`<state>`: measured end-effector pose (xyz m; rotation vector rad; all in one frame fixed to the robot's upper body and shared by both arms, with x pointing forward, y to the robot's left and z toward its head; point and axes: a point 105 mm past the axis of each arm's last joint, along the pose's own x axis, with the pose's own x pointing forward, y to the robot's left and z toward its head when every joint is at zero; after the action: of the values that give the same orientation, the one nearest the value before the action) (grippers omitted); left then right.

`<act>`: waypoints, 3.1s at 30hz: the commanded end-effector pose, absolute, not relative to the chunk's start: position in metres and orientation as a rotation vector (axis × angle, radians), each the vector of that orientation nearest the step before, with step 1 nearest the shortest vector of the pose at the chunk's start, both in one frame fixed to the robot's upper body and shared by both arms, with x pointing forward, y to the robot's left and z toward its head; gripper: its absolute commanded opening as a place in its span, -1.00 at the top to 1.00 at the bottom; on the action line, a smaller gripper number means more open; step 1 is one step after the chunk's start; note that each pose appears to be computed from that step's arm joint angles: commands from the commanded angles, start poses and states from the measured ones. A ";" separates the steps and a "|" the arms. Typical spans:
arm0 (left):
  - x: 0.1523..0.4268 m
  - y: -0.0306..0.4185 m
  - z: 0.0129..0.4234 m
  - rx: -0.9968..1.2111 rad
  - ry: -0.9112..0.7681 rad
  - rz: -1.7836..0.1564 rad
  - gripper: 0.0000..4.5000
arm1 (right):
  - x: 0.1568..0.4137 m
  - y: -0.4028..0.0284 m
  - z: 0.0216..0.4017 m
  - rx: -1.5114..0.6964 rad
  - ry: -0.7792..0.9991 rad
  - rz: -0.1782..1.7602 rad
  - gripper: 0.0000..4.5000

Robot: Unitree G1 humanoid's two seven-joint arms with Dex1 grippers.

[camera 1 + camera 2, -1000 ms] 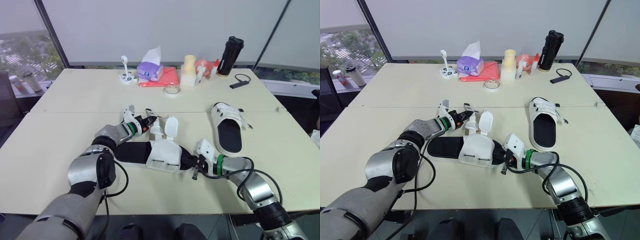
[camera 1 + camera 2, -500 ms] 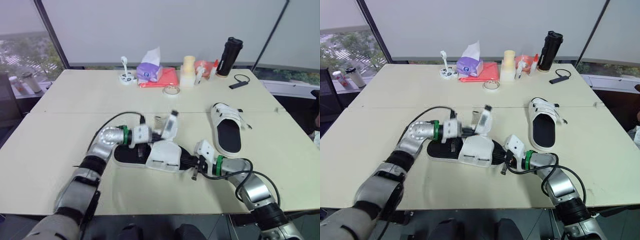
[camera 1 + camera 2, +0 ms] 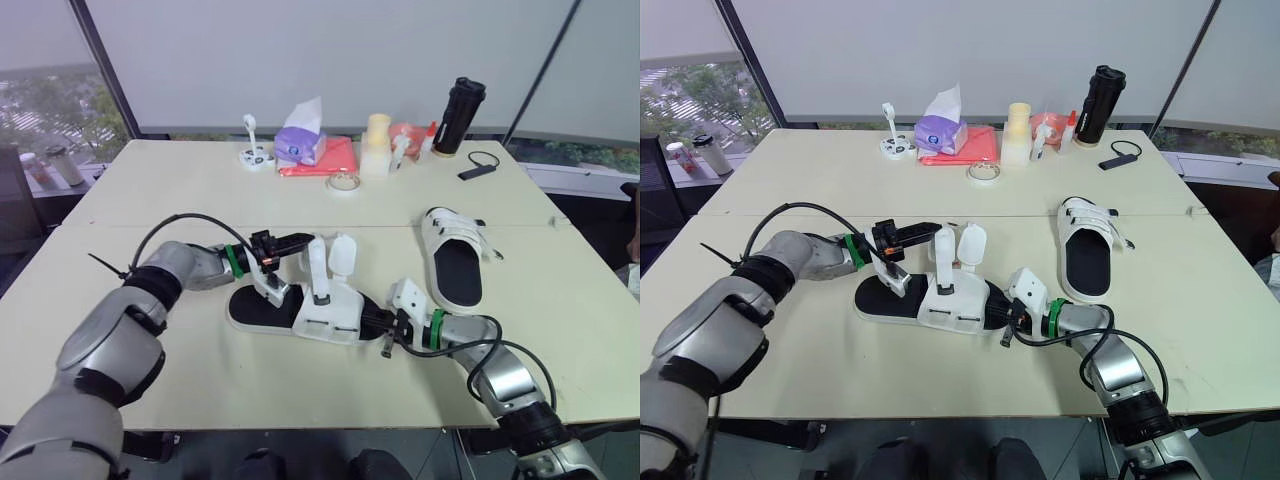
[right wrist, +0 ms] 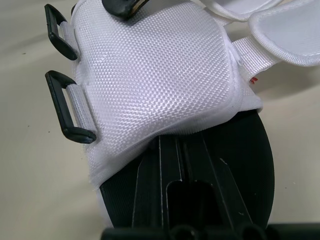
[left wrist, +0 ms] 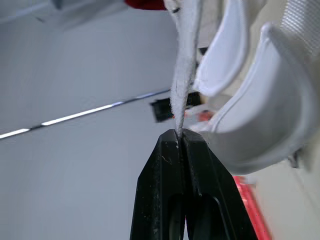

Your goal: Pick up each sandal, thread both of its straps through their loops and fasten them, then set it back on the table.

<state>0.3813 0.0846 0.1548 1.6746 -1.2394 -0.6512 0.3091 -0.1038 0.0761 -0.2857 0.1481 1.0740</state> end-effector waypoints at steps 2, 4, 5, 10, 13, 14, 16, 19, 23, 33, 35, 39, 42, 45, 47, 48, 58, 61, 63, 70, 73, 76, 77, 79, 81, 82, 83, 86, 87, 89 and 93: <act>0.370 0.084 0.176 1.563 -1.408 -0.592 0.98 | 0.309 -0.112 0.050 -0.292 0.260 1.041 1.00; 0.369 0.087 0.177 1.553 -1.408 -0.596 0.74 | 0.309 -0.112 0.050 -0.291 0.262 1.041 1.00; 0.369 0.089 0.176 1.557 -1.399 -0.603 0.60 | 0.309 -0.112 0.050 -0.291 0.263 1.040 1.00; 0.370 0.097 0.171 1.545 -1.324 -0.652 -0.51 | 0.311 -0.112 0.048 -0.288 0.266 1.040 1.00; 0.374 0.106 0.172 1.527 -1.223 -0.652 -0.73 | 0.313 -0.112 0.048 -0.289 0.265 1.039 1.00; 0.377 0.113 0.175 1.504 -1.158 -0.639 -0.73 | 0.313 -0.112 0.048 -0.290 0.264 1.039 1.00; 0.381 0.126 0.180 1.450 -1.054 -0.620 -0.73 | 0.314 -0.113 0.048 -0.291 0.264 1.037 1.00; 0.386 0.136 0.179 1.345 -0.885 -0.644 -0.73 | 0.314 -0.114 0.047 -0.292 0.266 1.036 1.00; 0.401 0.146 0.177 1.137 -0.610 -0.660 -0.73 | 0.315 -0.114 0.045 -0.289 0.271 1.036 1.00; 0.358 0.130 0.193 -0.146 0.179 -1.035 -0.73 | 0.311 -0.102 0.039 -0.278 0.293 1.088 1.00; 0.341 0.126 0.193 -0.278 0.314 -1.111 -0.73 | 0.312 -0.102 0.039 -0.278 0.297 1.088 1.00; 0.338 0.129 0.195 -0.413 0.407 -1.101 -0.73 | 0.314 -0.102 0.039 -0.277 0.302 1.084 1.00; 0.334 0.125 0.190 -0.431 0.455 -1.124 -0.73 | 0.314 -0.102 0.038 -0.273 0.304 1.081 1.00; 0.328 0.114 0.186 -0.436 0.475 -1.174 -0.73 | 0.313 -0.100 0.038 -0.270 0.304 1.079 1.00; 0.327 0.106 0.181 -0.413 0.481 -1.191 -0.73 | 0.313 -0.099 0.038 -0.266 0.303 1.077 1.00; 0.328 0.103 0.179 -0.420 0.479 -1.195 -0.73 | 0.313 -0.099 0.038 -0.263 0.302 1.075 1.00; 0.332 0.088 0.164 -0.415 0.493 -1.218 -0.73 | 0.312 -0.096 0.039 -0.250 0.304 1.063 1.00; 0.336 0.082 0.160 -0.421 0.499 -1.224 -0.73 | 0.311 -0.095 0.040 -0.248 0.301 1.063 1.00; 0.337 0.077 0.159 -0.428 0.498 -1.231 -0.73 | 0.311 -0.094 0.041 -0.248 0.299 1.062 1.00; 0.338 0.072 0.163 -0.459 0.467 -1.257 0.29 | 0.310 -0.095 0.040 -0.250 0.299 1.053 1.00; 0.339 0.073 0.165 -0.459 0.459 -1.256 0.96 | 0.310 -0.095 0.040 -0.248 0.299 1.048 1.00; 0.341 0.071 0.165 -0.455 0.449 -1.248 0.99 | 0.310 -0.095 0.040 -0.248 0.300 1.048 1.00; 0.342 0.070 0.166 -0.455 0.446 -1.247 0.99 | 0.309 -0.095 0.039 -0.249 0.300 1.049 1.00; 0.345 0.070 0.168 -0.470 0.441 -1.241 0.99 | 0.310 -0.095 0.040 -0.248 0.299 1.049 1.00; 0.345 0.070 0.176 -0.510 0.439 -1.264 0.99 | 0.310 -0.094 0.040 -0.248 0.299 1.049 1.00; 0.344 0.071 0.181 -0.533 0.438 -1.280 0.99 | 0.310 -0.094 0.039 -0.248 0.299 1.049 1.00; 0.342 0.073 0.186 -0.551 0.440 -1.302 0.99 | 0.310 -0.094 0.039 -0.248 0.300 1.050 1.00; 0.337 0.076 0.192 -0.552 0.464 -1.351 0.99 | 0.310 -0.094 0.039 -0.247 0.303 1.053 1.00; 0.333 0.077 0.191 -0.525 0.486 -1.376 0.99 | 0.310 -0.094 0.038 -0.247 0.304 1.054 1.00; 0.326 0.079 0.187 -0.495 0.533 -1.414 0.99 | 0.312 -0.092 0.040 -0.232 0.295 1.046 1.00; 0.324 0.077 0.178 -0.474 0.568 -1.430 0.99 | 0.312 -0.090 0.041 -0.224 0.288 1.043 1.00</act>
<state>0.3261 0.0792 0.1751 -0.4976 0.5774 -1.3996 0.3189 -0.0869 0.0743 -0.2392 0.1454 1.0590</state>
